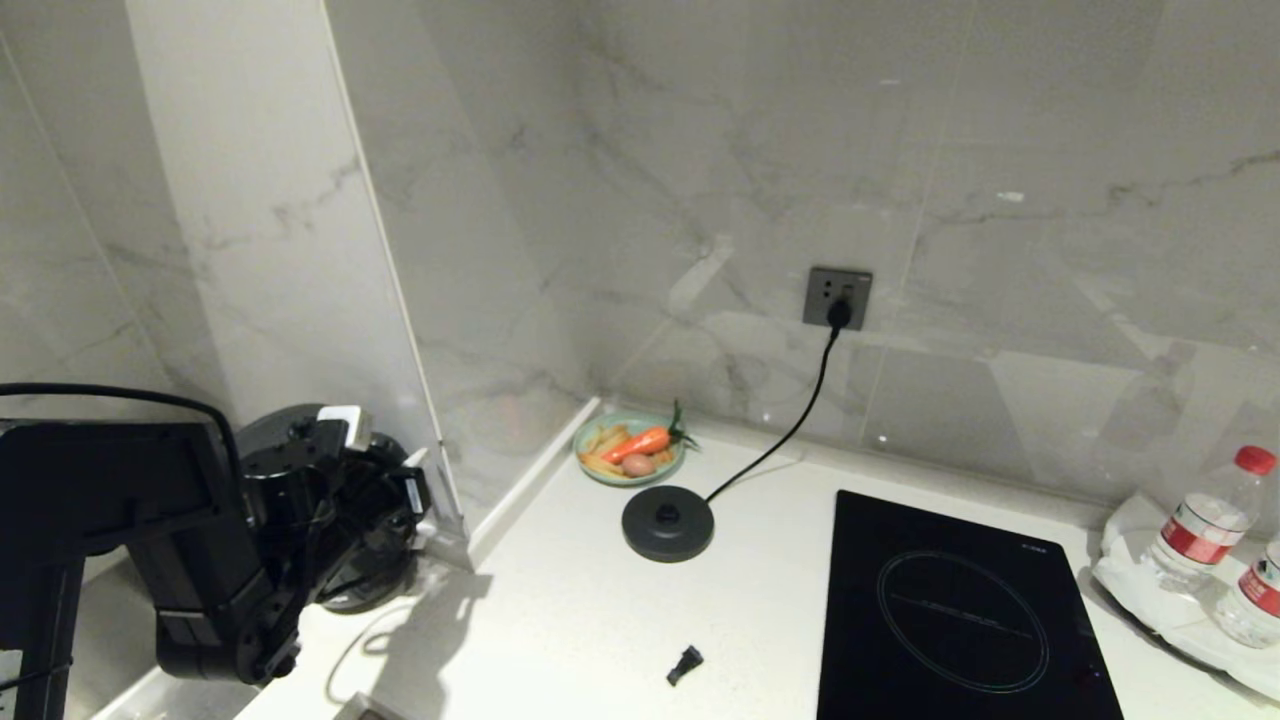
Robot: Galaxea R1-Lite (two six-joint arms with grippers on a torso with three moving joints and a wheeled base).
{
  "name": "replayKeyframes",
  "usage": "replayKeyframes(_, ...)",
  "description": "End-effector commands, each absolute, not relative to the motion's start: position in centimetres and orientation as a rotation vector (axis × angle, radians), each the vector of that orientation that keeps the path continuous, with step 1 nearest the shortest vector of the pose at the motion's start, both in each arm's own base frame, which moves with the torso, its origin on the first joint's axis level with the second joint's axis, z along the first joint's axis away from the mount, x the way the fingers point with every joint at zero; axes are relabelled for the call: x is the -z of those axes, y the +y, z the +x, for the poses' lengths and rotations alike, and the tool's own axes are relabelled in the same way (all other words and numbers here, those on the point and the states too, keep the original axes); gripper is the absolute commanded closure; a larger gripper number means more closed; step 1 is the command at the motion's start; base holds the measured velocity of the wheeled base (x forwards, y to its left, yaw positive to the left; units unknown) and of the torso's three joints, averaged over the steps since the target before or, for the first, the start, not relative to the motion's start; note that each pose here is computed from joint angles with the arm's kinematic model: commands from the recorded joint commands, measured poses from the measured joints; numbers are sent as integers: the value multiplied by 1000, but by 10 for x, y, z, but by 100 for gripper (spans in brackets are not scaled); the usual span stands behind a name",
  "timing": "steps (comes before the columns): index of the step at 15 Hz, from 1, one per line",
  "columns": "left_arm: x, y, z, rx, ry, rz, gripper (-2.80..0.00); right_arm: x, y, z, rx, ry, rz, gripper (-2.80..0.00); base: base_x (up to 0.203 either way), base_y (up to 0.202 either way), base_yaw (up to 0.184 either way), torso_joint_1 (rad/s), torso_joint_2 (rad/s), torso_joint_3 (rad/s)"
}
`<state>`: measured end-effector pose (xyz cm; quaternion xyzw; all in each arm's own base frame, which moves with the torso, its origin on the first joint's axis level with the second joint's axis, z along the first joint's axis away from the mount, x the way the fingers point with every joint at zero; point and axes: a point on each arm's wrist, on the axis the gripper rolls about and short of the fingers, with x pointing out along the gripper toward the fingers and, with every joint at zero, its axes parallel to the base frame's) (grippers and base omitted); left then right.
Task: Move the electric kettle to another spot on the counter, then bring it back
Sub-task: Place it by the sink
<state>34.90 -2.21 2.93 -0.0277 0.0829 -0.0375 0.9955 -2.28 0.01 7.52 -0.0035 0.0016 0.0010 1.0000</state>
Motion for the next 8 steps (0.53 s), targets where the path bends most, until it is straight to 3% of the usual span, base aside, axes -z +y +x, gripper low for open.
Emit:
replayKeyframes(1,-24,-21,345,77,191,-58,0,-75,0,-23,-3,3,-8,0,0,0,0,0,0,0)
replayKeyframes(8,-39,-22,344,82,145,-52,0,-75,0,-23,-3,3,-8,0,0,0,0,0,0,0)
